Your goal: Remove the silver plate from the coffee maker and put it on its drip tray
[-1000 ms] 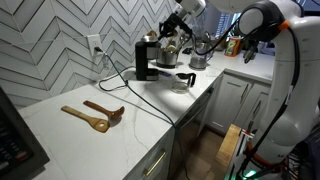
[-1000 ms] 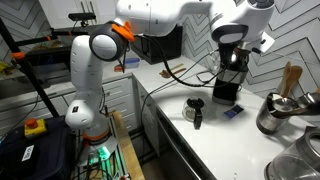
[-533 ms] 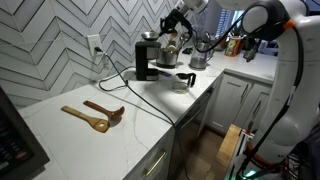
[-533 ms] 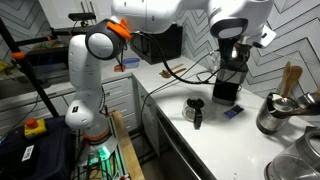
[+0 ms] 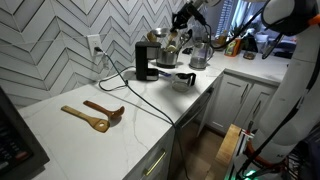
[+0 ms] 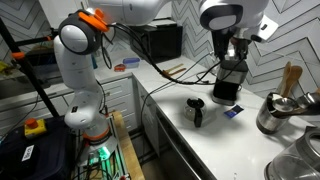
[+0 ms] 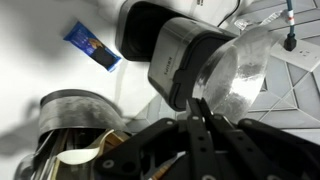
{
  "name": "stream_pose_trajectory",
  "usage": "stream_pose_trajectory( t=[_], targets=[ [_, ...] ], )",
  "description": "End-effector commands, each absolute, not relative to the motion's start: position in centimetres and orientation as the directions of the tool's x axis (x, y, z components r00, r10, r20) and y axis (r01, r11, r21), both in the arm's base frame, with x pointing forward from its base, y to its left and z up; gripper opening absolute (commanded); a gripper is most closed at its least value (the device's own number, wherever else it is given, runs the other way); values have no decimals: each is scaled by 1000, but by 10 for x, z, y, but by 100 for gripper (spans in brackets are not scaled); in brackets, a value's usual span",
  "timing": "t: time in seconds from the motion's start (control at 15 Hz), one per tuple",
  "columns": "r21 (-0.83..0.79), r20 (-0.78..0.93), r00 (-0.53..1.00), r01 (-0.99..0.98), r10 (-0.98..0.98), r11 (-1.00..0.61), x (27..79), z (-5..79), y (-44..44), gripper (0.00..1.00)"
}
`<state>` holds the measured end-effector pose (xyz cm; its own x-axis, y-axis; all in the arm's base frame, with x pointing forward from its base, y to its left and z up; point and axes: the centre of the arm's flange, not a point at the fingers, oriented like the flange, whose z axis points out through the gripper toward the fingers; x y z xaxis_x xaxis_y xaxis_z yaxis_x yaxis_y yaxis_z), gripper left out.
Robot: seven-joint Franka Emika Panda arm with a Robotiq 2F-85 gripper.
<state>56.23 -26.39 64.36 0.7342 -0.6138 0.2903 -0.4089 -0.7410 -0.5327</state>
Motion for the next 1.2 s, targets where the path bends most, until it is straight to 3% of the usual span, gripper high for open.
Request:
stream_pose_trajectory(
  t=[0.0,0.33,0.4,1.13],
  targets=[
    [-498,258,747,-440,-613,-747,506,632,-284,0],
    [-477,228,744,-477,-628,-738,468,613,-308,0],
    [-486,230,742,-472,-629,-735,493,623,-311,2],
    [-511,149,696,-554,-703,-657,461,583,-356,0]
  ],
)
